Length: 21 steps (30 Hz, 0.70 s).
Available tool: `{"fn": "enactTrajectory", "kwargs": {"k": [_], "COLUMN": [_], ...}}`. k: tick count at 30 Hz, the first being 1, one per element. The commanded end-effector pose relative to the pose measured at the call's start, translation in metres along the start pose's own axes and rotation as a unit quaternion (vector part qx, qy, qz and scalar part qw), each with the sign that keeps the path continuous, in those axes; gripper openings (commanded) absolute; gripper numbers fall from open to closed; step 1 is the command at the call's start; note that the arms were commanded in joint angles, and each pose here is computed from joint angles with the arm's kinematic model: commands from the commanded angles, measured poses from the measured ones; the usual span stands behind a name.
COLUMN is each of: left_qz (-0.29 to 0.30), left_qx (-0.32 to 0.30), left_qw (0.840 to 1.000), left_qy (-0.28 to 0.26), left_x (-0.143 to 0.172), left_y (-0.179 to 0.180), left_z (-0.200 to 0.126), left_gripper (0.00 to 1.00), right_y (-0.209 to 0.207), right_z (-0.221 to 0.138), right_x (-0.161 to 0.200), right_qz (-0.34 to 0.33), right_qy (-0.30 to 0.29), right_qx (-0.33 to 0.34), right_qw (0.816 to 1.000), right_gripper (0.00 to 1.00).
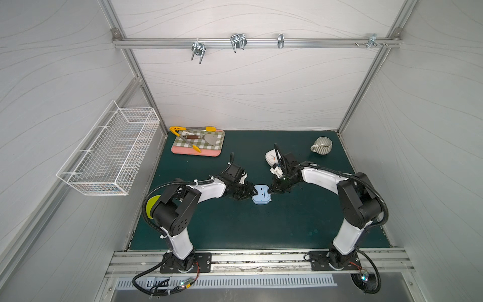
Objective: Insert the battery into the alarm
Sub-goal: Install the cover on the alarm.
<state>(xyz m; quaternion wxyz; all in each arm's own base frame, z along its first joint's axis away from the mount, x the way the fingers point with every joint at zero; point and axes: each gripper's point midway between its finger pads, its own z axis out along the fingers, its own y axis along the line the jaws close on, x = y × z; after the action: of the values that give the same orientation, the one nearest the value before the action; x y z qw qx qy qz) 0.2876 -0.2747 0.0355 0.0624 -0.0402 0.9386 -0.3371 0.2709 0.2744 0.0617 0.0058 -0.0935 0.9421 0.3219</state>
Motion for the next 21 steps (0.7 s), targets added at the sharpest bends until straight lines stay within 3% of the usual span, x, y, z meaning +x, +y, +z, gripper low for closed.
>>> {"fn": "enactTrajectory", "kwargs": {"k": [1, 21], "left_qz": [0.007, 0.005], "left_qx": [0.007, 0.012], "left_qw": [1.000, 1.000], "left_qy": [0.002, 0.007], "left_x": [-0.0047, -0.0039], "left_y": [-0.0084, -0.0092], "left_z": [0.0018, 0.0041], "left_gripper": [0.58, 0.55], "right_y": [-0.0121, -0.0071], "right_z": [0.0089, 0.0095], "right_x": [0.0140, 0.0186], "right_qz": [0.018, 0.064], "right_qy": [0.021, 0.028], "right_qx": [0.022, 0.006], "right_qw": [0.999, 0.998], "right_gripper": [0.00, 0.00]}}
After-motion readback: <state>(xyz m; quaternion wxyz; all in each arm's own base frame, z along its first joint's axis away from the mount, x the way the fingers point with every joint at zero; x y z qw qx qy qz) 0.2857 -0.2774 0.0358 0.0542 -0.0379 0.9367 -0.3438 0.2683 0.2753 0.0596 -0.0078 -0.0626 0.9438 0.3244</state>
